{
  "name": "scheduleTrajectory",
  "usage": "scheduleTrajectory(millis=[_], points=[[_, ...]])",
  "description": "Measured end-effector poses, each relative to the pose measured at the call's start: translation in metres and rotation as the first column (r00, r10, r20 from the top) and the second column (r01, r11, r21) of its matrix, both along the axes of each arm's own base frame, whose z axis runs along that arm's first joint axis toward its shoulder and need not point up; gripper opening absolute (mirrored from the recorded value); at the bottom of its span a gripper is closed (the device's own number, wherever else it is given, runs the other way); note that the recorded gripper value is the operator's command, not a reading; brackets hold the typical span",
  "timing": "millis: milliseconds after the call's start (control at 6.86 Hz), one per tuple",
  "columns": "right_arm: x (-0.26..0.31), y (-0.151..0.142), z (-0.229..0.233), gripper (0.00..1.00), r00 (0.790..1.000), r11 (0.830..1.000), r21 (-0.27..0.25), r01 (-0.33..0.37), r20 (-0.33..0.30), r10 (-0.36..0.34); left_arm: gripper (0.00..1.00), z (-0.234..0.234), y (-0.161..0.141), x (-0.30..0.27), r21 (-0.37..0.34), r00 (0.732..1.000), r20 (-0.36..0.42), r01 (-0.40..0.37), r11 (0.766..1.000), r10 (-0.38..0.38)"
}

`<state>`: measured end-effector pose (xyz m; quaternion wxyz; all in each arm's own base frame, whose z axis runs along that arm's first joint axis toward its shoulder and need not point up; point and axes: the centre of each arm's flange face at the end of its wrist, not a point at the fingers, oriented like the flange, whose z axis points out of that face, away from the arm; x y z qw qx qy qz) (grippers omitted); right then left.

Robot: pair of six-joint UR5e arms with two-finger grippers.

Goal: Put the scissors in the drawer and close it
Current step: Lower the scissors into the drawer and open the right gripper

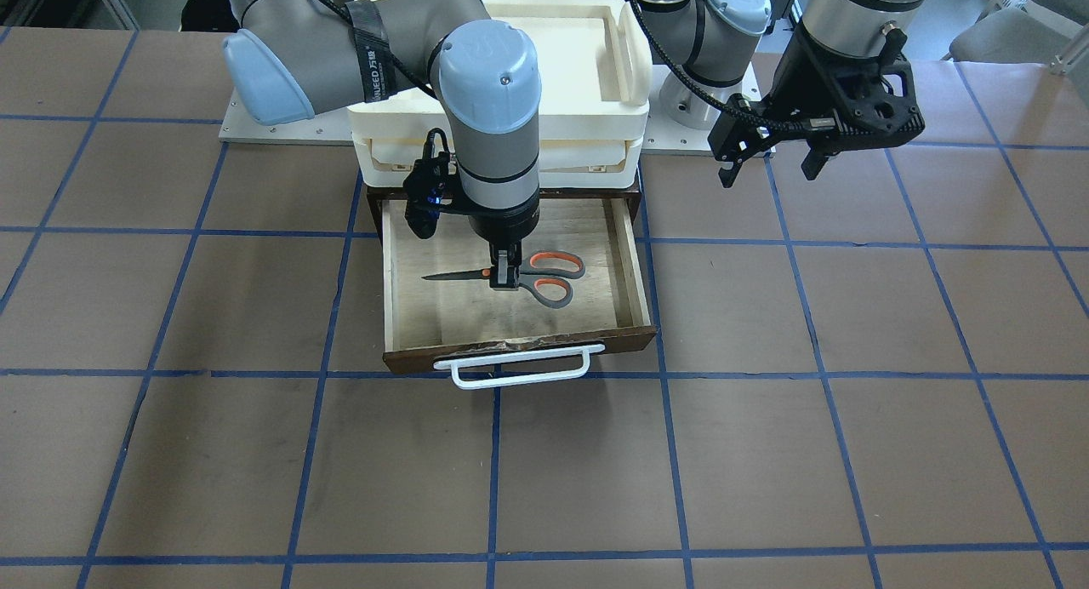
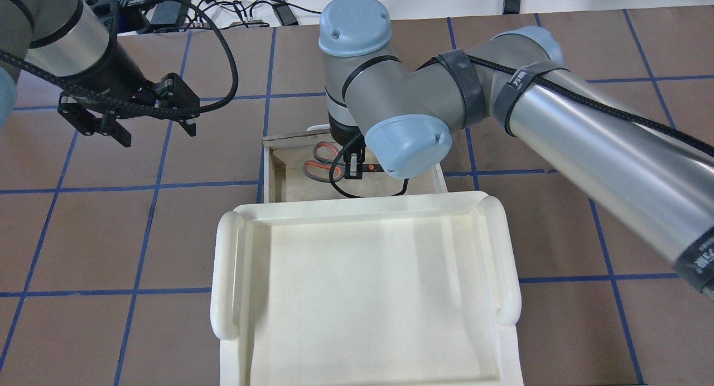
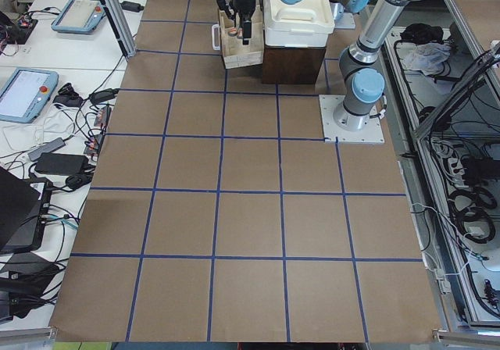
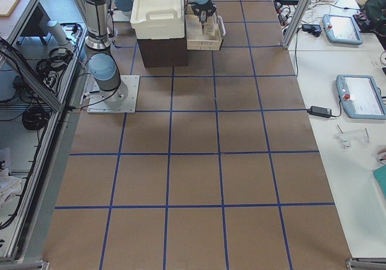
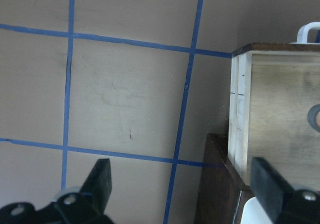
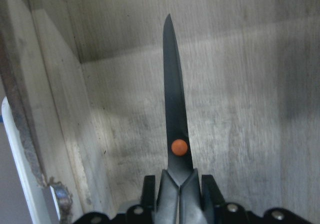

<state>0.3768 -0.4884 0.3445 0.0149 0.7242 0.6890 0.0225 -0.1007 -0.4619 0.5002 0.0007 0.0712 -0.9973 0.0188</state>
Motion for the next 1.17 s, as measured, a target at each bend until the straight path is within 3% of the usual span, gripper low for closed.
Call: scheduleTrajectory(millis=[583,875,1167], points=[[-0.001,0.004,-0.015,0.01,1.000,1.000,0.031,-0.003,-0.012,0.004,1.00,0.001,-0.005,0.003,-0.016,1.000,0.005,-0.001,1.000,0.001],[-0.002,0.007,-0.021,0.26,1.000,0.999,0.039,-0.004,-0.015,0.005,1.00,-0.001,-0.007,0.004,-0.012,1.000,0.002,-0.001,1.000,0.001],[0.001,0.008,-0.021,0.40,1.000,0.999,0.048,-0.006,0.007,0.006,1.00,-0.001,-0.007,0.003,-0.003,1.000,0.002,0.001,1.000,-0.001]])
